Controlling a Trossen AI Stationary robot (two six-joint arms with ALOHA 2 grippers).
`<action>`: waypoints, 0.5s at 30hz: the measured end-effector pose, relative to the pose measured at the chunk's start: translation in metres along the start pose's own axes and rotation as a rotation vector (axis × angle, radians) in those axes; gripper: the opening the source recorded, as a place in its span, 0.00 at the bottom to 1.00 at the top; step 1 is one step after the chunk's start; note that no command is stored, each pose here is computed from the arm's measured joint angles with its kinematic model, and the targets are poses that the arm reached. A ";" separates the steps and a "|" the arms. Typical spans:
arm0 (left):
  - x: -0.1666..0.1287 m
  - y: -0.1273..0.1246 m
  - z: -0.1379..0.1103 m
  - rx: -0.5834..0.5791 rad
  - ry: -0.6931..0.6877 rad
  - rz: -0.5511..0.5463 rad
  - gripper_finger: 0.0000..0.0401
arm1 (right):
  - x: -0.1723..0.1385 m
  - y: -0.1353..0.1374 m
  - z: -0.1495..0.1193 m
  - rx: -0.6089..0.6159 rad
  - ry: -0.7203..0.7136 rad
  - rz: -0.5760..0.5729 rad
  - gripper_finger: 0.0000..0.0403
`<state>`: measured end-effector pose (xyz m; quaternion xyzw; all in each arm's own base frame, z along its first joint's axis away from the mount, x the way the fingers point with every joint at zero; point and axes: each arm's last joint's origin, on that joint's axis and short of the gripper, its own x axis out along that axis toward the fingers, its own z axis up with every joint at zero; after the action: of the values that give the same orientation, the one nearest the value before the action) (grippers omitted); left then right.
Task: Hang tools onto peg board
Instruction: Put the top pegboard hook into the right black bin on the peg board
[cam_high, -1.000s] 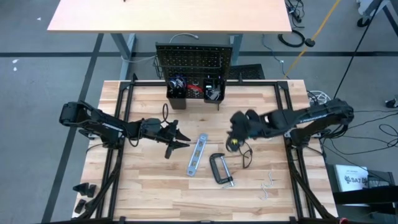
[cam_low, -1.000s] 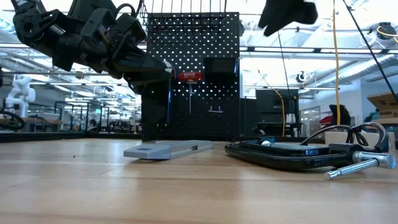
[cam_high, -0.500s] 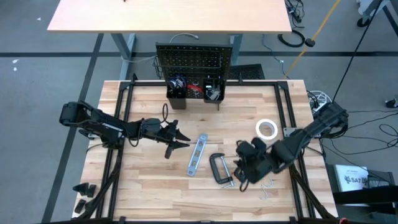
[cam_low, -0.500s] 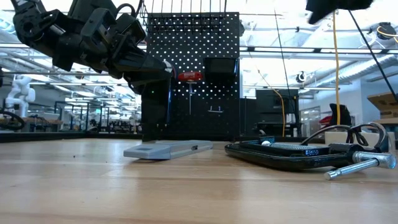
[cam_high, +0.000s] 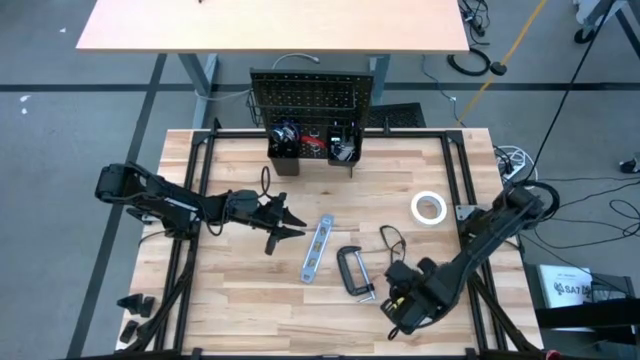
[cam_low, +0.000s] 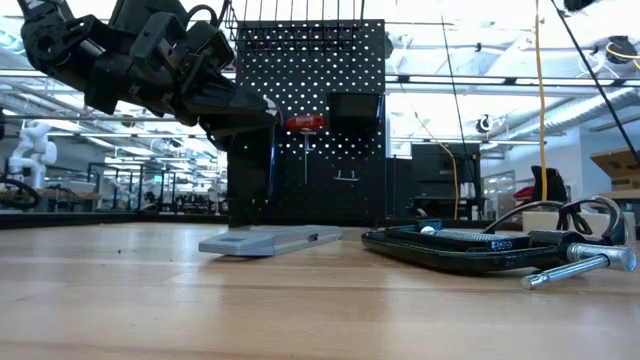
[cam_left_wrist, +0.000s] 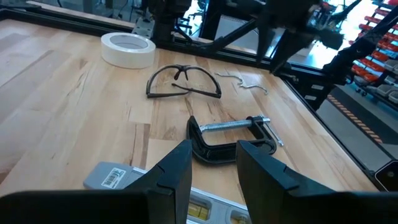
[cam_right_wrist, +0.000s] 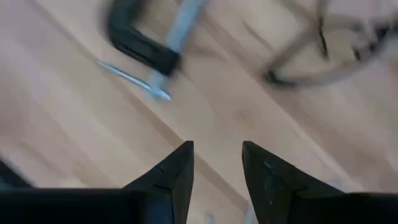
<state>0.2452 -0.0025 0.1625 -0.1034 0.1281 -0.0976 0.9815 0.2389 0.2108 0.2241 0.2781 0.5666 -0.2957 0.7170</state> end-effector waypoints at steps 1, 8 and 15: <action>0.000 0.000 0.000 0.000 0.000 0.000 0.30 | 0.003 -0.001 -0.004 0.012 0.027 -0.039 0.32; 0.000 0.000 0.000 -0.001 -0.001 -0.001 0.30 | 0.000 -0.020 -0.022 0.078 0.079 -0.205 0.32; 0.000 0.000 0.000 0.000 -0.002 -0.001 0.30 | 0.018 -0.063 -0.042 0.186 0.089 -0.130 0.32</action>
<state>0.2452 -0.0026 0.1627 -0.1036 0.1270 -0.0978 0.9816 0.1679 0.1974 0.1936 0.3191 0.5847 -0.3804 0.6416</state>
